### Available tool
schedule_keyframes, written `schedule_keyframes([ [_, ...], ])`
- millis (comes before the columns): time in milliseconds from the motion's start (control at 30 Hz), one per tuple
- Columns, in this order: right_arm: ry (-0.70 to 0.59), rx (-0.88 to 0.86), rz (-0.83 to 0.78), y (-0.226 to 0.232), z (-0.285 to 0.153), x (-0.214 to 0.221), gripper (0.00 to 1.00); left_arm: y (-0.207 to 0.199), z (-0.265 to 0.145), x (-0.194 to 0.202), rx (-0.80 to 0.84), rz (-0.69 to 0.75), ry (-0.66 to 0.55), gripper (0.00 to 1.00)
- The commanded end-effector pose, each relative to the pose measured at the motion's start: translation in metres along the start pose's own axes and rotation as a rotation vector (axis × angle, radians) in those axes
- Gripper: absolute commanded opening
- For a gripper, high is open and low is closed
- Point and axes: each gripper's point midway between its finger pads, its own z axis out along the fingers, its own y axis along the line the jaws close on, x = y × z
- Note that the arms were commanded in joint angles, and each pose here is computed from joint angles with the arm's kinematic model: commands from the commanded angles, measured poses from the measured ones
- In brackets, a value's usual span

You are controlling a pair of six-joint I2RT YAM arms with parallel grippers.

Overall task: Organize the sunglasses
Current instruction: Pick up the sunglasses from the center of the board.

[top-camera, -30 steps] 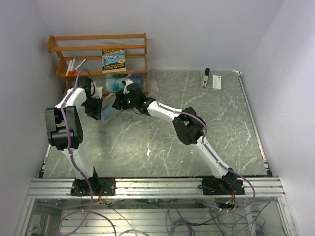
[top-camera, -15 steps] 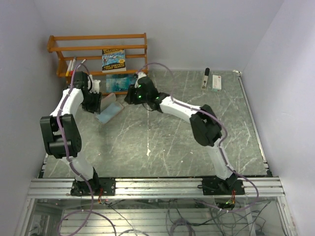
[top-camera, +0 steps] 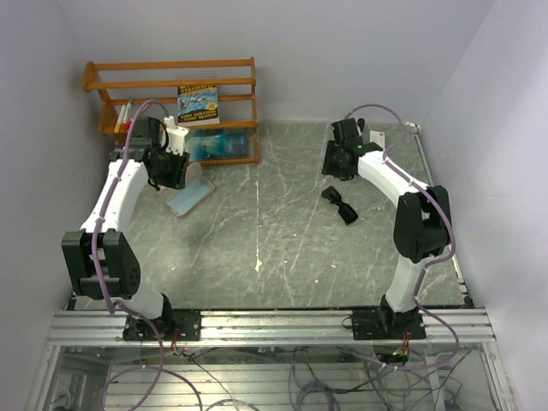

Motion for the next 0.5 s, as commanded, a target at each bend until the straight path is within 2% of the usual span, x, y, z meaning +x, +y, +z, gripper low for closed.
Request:
schedule_keyframes([
  [0, 0.159, 0.063, -0.197, -0.018, -0.014, 0.036, 0.38, -0.024, -0.01, 0.011, 0.099, 0.047, 0.017, 0.51],
  [133, 0.251, 0.044, -0.227, -0.043, -0.01, 0.045, 0.41, -0.032, -0.019, 0.026, 0.126, 0.076, 0.044, 0.51],
  [200, 0.255, 0.075, -0.226, -0.059, -0.013, 0.042, 0.41, -0.032, -0.023, 0.035, 0.113, 0.086, 0.059, 0.51],
  [367, 0.266, -0.028, -0.266, -0.071, -0.009, 0.041, 0.45, -0.027, -0.029, 0.058, 0.051, 0.109, 0.071, 0.53],
  [467, 0.294, -0.015, -0.309, -0.078, -0.002, 0.046, 0.45, -0.027, -0.029, 0.066, 0.043, 0.113, 0.081, 0.53],
])
